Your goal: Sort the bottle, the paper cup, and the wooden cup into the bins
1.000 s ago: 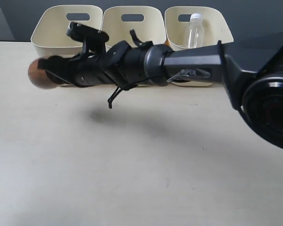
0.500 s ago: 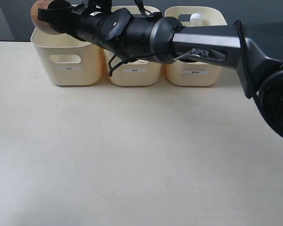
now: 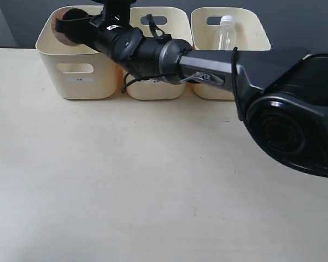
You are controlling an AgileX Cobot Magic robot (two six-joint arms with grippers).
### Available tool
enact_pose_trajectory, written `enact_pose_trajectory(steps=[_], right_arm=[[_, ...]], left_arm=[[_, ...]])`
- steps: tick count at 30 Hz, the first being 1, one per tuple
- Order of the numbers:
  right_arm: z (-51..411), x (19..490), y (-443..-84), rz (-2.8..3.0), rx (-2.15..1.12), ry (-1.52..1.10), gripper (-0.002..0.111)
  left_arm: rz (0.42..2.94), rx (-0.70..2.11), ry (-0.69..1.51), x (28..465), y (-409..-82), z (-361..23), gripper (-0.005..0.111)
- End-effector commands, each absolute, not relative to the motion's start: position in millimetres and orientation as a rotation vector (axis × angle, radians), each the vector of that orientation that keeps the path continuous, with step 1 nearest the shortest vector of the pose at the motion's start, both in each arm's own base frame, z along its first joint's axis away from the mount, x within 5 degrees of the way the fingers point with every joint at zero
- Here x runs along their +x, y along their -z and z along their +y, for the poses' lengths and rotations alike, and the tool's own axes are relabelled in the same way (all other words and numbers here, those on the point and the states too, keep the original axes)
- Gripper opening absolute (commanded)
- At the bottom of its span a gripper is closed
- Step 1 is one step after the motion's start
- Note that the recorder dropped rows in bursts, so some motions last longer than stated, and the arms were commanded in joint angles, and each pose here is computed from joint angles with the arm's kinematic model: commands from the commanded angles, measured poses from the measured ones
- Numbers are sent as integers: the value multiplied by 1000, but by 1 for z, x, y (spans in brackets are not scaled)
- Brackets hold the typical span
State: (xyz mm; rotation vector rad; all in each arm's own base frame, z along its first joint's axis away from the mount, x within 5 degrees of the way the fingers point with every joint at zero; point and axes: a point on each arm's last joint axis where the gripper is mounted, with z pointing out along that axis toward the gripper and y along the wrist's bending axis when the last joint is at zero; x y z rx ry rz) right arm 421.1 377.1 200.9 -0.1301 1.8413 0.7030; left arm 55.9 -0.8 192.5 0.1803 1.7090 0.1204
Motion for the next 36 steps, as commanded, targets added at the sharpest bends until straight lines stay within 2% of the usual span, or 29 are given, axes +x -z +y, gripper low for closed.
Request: enact_pose_trajectory(steps=[1,3,17,36], right_arm=[[379,426,-204,1821,-157,-706,54],[380,425,-204,1826,-167,-708,63],[383,418,-218,1849,-231,-764,64],[375,368,-313,1782,-831,-757,64]], left_arm=[[1700,181,-117,56,-193,-1,0],[1700,181,-117,56,-193,-1,0],[1700,181,-117,56,-193,-1,0],[1700,181,-117,56,-193,-1,0]])
